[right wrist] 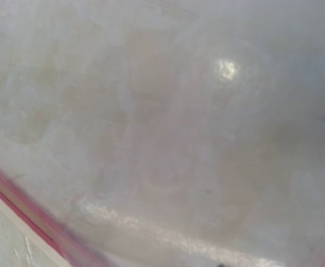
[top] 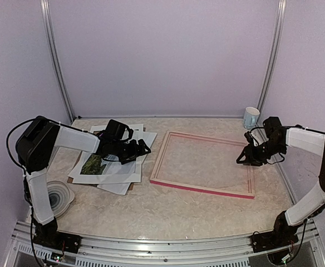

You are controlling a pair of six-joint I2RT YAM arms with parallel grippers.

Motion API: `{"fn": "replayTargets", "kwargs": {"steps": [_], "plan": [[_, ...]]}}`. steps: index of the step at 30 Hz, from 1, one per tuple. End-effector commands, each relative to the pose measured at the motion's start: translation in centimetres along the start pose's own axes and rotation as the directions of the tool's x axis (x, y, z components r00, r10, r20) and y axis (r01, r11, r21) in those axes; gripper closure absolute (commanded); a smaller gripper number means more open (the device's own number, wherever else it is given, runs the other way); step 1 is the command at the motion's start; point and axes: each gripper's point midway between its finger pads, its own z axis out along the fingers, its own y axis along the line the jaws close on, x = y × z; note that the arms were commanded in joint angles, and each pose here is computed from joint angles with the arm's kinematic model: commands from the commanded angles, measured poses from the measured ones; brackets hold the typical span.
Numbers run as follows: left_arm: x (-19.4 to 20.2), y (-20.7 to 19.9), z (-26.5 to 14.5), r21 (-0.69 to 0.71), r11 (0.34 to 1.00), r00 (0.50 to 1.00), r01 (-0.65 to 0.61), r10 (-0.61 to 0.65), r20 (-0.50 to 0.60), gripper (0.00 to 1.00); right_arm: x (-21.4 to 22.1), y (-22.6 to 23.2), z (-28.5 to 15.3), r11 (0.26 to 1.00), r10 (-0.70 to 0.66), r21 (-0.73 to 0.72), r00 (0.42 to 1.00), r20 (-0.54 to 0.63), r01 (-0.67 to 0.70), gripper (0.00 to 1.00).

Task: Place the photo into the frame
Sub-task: Place the glass panel at the frame body.

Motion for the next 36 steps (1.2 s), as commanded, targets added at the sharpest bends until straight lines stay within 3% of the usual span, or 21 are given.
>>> {"fn": "replayTargets", "kwargs": {"steps": [1,36], "plan": [[-0.9,-1.1,-0.4,0.010,1.000,1.000,-0.020,0.020,0.021,0.05,-0.5,0.3,-1.0,0.999,-0.014,0.040,1.000,0.006,0.014,0.58],[-0.8,-0.7,-0.2,-0.002,1.000,1.000,-0.019,0.019,0.018,0.05,0.5,-3.5,-2.6,0.956,0.021,0.292,0.999,-0.027,-0.012,0.46]]}}
